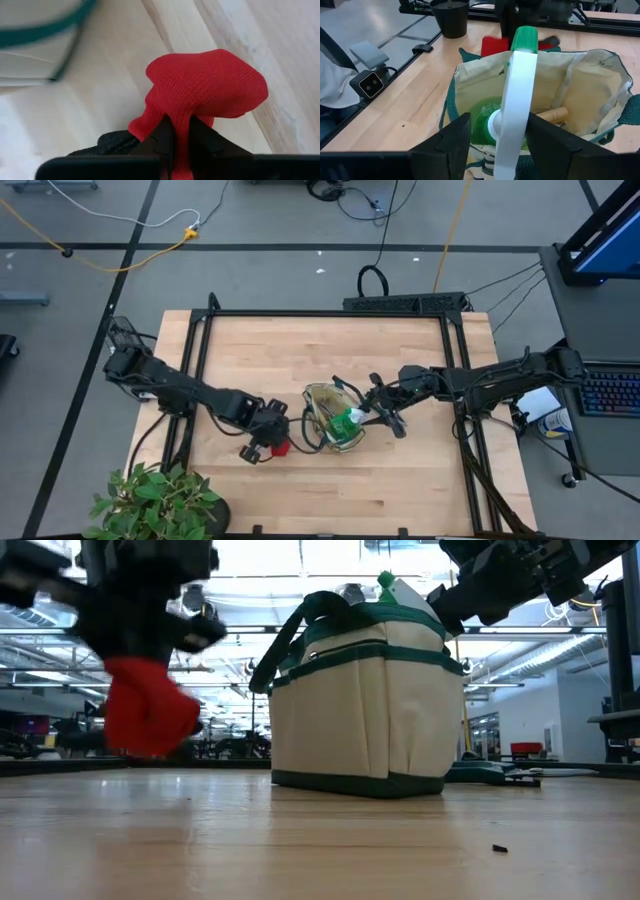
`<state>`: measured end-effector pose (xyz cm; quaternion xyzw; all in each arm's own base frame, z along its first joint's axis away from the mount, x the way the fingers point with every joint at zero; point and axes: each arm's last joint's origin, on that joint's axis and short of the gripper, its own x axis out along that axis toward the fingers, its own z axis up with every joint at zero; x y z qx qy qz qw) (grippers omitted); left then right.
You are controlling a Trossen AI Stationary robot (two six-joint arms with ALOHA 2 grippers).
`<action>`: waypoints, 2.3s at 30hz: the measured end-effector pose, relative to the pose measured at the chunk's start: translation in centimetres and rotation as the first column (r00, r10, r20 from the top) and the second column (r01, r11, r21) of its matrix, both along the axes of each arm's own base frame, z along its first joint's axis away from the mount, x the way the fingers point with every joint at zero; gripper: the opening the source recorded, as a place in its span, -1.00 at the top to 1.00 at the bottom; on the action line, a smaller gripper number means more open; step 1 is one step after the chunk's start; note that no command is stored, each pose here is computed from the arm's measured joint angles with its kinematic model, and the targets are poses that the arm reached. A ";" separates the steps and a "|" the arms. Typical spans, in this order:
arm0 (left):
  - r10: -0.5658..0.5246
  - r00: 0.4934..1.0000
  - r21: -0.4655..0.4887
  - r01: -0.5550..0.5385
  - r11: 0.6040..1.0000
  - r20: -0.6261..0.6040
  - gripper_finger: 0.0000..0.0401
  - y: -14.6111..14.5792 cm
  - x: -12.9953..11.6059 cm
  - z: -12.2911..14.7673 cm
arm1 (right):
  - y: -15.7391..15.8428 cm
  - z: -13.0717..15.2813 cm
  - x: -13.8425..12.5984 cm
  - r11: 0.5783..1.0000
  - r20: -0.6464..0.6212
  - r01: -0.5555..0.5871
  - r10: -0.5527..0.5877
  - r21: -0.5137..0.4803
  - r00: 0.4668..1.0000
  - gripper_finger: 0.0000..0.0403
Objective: Pick & Place Garden tools in Gardening bag
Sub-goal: Put the red gloves into the light brown gardening bag
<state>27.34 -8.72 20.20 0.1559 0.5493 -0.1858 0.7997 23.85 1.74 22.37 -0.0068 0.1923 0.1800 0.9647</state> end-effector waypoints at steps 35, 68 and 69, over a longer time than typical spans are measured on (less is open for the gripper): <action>-0.081 0.686 -0.044 0.162 0.986 0.723 0.82 8.0 6.8 10.4 | 0.0 -0.1 0.0 0.992 0.037 -0.048 0.053 -0.116 0.998 0.20; 0.049 0.900 -0.124 0.006 0.992 0.433 0.81 9.1 7.8 4.7 | 0.0 0.0 0.0 0.992 0.046 -0.049 0.054 -0.115 0.997 0.23; 0.049 0.902 -0.116 0.001 0.993 0.429 0.81 9.1 7.9 4.5 | 0.0 0.0 0.0 0.992 0.048 -0.049 0.054 -0.115 0.997 0.23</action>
